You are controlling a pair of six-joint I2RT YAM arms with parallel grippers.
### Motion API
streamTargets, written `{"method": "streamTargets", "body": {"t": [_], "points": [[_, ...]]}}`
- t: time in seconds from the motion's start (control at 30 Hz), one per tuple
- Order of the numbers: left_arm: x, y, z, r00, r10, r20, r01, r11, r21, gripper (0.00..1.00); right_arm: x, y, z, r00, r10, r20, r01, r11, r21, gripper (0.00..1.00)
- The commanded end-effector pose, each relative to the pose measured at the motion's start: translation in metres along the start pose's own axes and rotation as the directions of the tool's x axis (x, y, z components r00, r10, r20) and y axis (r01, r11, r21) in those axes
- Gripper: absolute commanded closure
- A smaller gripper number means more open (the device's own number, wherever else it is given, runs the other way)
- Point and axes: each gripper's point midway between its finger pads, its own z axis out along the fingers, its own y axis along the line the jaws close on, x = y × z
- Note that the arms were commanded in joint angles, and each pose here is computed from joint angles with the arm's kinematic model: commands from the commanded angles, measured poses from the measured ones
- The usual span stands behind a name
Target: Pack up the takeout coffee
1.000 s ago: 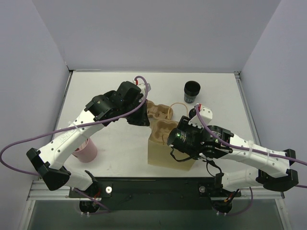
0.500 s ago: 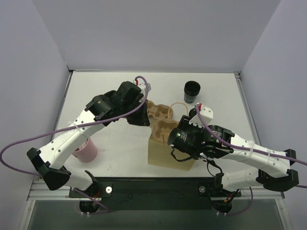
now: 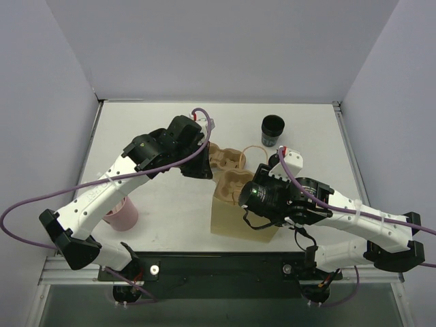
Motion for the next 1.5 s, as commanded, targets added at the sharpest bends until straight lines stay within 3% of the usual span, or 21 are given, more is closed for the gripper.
{"method": "streamTargets", "body": {"t": [0.0, 0.2, 0.33, 0.5, 0.8, 1.17, 1.47], "points": [[-0.01, -0.003, -0.003, 1.0, 0.009, 0.027, -0.009, 1.0, 0.0, 1.0, -0.015, -0.01, -0.004, 0.998, -0.021, 0.059, 0.02, 1.0, 0.018, 0.75], [-0.01, -0.004, -0.002, 1.0, 0.01, 0.026, -0.01, 1.0, 0.005, 1.0, -0.014, -0.01, -0.004, 0.998, -0.03, 0.057, 0.029, 0.999, 0.019, 0.76], [-0.019, -0.02, -0.011, 0.998, 0.009, 0.062, -0.014, 0.997, 0.081, 1.0, -0.005, -0.006, 0.0, 0.999, -0.04, 0.033, 0.04, 0.999, 0.028, 0.76], [-0.033, -0.035, -0.034, 0.992, 0.001, 0.13, -0.019, 0.99, 0.137, 0.81, 0.002, 0.006, 0.006, 0.998, -0.055, 0.024, 0.054, 0.998, 0.011, 0.76], [-0.022, -0.019, -0.028, 0.994, 0.006, 0.113, -0.016, 0.996, 0.086, 0.72, 0.012, 0.009, 0.014, 0.998, -0.065, 0.009, 0.065, 0.998, 0.008, 0.75], [-0.029, 0.005, -0.036, 0.983, 0.073, 0.167, -0.068, 0.997, -0.041, 0.61, 0.035, 0.002, 0.027, 0.988, -0.146, -0.042, 0.146, 0.989, 0.006, 0.75], [-0.027, 0.021, -0.031, 0.979, 0.117, 0.167, -0.099, 0.989, -0.111, 0.57, 0.04, 0.003, 0.02, 0.991, -0.104, -0.082, 0.1, 0.994, -0.043, 0.75]]}}
